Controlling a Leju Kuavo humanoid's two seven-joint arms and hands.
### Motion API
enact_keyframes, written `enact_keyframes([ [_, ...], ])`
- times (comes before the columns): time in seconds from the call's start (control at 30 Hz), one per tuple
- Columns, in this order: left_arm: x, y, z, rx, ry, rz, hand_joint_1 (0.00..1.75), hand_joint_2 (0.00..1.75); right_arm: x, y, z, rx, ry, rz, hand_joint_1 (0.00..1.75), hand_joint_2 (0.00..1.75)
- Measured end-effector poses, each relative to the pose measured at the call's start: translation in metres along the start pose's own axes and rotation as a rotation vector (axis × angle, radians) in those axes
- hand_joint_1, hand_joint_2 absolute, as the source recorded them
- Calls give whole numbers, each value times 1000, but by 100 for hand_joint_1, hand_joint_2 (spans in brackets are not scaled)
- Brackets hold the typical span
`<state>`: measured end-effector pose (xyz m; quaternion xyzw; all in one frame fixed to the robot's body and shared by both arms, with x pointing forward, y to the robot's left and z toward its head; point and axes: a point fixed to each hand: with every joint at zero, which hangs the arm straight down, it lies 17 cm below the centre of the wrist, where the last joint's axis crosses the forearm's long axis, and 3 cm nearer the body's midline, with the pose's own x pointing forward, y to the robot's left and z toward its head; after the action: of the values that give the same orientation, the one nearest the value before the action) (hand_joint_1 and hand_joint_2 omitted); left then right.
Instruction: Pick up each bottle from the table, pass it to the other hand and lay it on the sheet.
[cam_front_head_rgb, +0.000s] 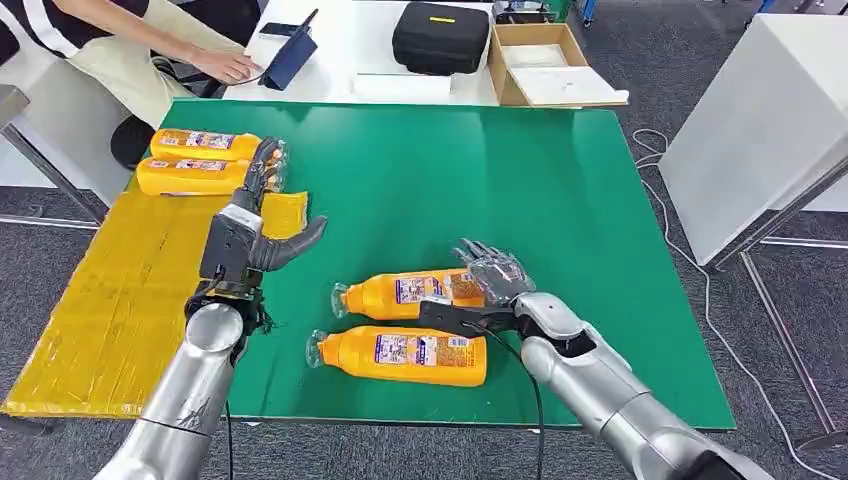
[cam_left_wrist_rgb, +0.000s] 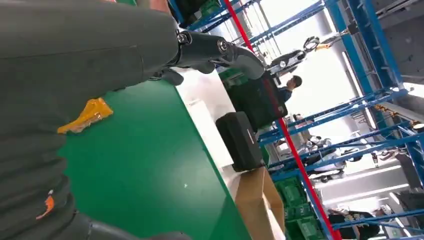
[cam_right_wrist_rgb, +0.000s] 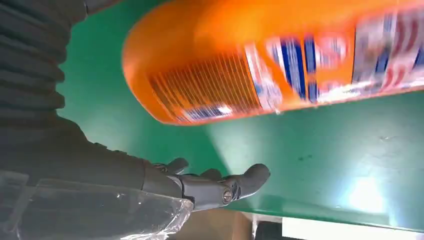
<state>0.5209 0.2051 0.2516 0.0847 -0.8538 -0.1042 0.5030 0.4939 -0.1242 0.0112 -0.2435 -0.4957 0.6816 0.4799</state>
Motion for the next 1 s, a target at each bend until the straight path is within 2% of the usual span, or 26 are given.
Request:
enact_keyframes([
  [1.0, -7, 1, 2, 11, 13, 11, 0, 175, 25, 13, -7, 36, -25, -27, 0, 175],
])
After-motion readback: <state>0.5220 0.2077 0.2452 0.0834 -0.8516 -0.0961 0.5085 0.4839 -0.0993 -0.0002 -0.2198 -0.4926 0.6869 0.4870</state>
